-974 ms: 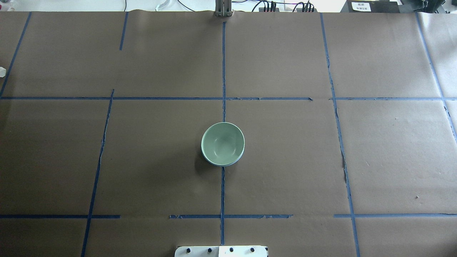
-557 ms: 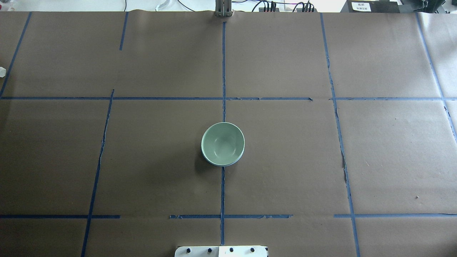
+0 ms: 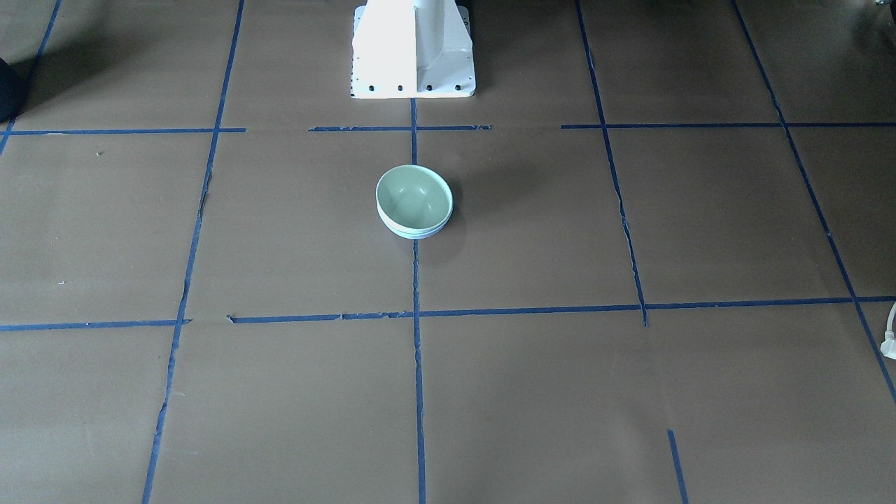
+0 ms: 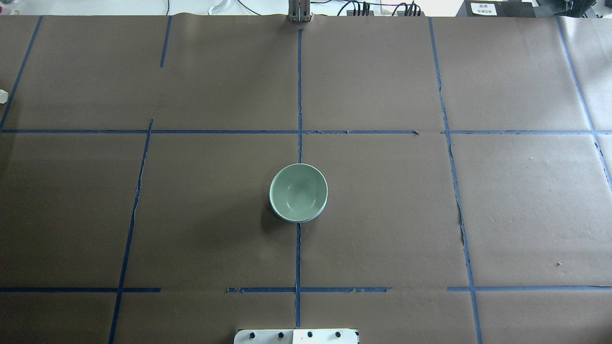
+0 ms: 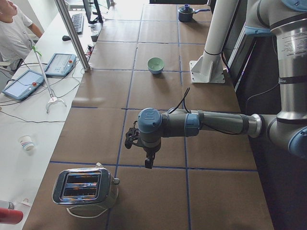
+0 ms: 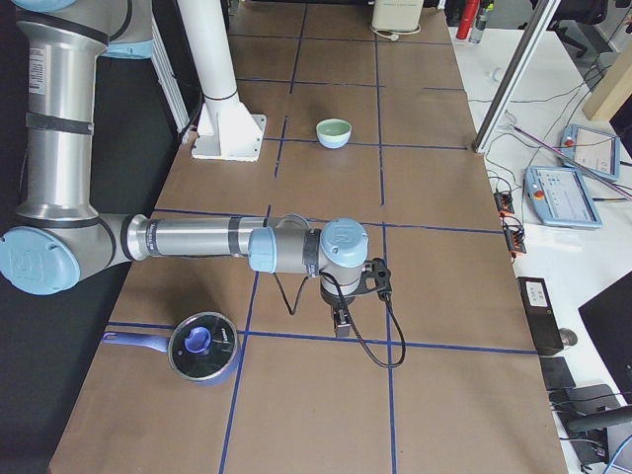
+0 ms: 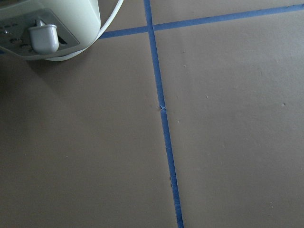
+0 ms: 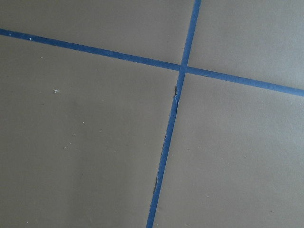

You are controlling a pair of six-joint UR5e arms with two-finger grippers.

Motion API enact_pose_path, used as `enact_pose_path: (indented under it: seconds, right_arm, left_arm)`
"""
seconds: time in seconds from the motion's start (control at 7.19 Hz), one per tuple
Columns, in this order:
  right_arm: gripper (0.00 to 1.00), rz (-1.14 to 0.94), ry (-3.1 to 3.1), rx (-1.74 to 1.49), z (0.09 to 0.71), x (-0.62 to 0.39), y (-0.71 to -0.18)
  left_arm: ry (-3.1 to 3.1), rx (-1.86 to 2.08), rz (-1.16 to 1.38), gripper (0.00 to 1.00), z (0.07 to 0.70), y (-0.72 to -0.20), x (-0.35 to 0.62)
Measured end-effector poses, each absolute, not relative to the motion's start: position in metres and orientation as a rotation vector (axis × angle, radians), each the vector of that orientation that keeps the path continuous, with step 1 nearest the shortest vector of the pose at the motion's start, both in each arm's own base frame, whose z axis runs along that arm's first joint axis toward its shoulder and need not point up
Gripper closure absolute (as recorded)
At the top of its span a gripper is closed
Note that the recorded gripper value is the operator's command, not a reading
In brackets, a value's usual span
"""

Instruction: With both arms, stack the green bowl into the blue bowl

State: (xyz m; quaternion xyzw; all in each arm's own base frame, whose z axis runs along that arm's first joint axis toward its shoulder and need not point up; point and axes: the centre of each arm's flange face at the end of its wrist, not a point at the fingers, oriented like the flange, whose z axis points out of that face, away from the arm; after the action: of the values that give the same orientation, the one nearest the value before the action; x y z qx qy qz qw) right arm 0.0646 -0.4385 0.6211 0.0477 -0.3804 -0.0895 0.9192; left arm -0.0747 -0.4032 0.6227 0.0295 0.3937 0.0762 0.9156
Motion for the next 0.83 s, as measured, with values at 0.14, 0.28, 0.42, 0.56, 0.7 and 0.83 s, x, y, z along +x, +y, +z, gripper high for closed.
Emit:
enact_pose_path:
  seconds: [0.14,0.28,0.42,0.56,0.7,0.83]
  right_arm:
    - [0.00,-0.186,-0.783,0.106,0.616,0.066,-0.436]
    - [0.00,-0.188,-0.783,0.105,0.615,0.067,-0.432]
    - [0.00,-0.193,-0.781,0.100,0.618,0.067,-0.427]
    - [0.00,-0.202,-0.780,0.094,0.623,0.067,-0.422]
    - [0.00,-0.206,-0.780,0.087,0.628,0.067,-0.417]
    - [0.00,-0.207,-0.782,0.079,0.632,0.067,-0.414]
  left_arm:
    - [0.808,0.059,0.155,0.00,0.622,-0.407,-0.075]
    - [0.808,0.058,0.154,0.00,0.622,-0.409,-0.074]
    - [0.810,0.056,0.144,0.00,0.620,-0.411,-0.074]
    - [0.813,0.051,0.123,0.00,0.618,-0.412,-0.074]
    - [0.816,0.046,0.109,0.00,0.620,-0.413,-0.074]
    - [0.816,0.042,0.105,0.00,0.624,-0.412,-0.073]
